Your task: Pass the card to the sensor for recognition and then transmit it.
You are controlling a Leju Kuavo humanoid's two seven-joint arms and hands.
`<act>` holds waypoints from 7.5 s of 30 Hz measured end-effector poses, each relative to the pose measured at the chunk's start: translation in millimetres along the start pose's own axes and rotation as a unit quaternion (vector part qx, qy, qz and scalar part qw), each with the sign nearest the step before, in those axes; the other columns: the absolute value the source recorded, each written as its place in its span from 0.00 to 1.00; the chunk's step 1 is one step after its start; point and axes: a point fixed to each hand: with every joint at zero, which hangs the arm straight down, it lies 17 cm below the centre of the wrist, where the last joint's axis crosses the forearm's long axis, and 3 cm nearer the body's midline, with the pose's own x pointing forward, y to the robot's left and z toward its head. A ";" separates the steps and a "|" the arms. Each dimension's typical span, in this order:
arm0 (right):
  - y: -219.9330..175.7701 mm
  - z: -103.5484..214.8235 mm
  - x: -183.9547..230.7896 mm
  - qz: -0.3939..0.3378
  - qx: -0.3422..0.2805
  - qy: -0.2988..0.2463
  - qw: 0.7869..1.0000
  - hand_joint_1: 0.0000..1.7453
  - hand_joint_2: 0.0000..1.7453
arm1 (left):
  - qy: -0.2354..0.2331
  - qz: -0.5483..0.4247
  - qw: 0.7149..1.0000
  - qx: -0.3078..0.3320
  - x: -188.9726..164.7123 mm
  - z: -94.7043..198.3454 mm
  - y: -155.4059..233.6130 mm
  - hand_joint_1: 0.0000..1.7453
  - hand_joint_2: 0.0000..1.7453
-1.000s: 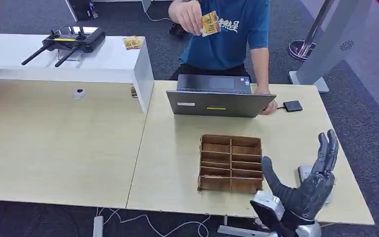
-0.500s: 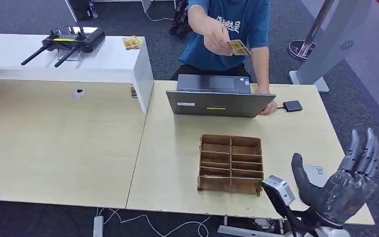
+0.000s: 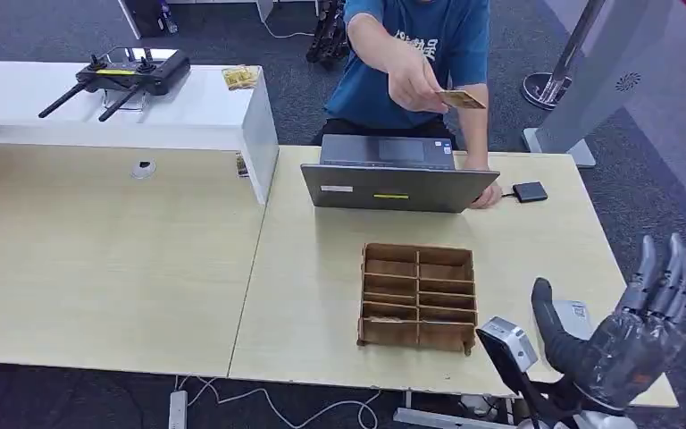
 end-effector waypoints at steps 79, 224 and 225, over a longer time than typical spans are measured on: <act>153.6 -235.2 57.5 -0.141 0.103 -0.028 0.984 0.00 1.00 | -0.015 -0.185 0.983 0.003 4.4 0.5 5.5 0.00 0.00; 178.5 -90.0 -173.9 -0.509 0.112 0.297 0.800 1.00 1.00 | 0.010 -0.064 0.998 -0.011 6.6 1.6 3.7 0.00 0.00; 177.9 -87.6 -176.8 -0.508 0.110 0.300 0.800 1.00 1.00 | 0.011 -0.062 0.998 -0.012 6.6 1.6 3.7 0.00 0.00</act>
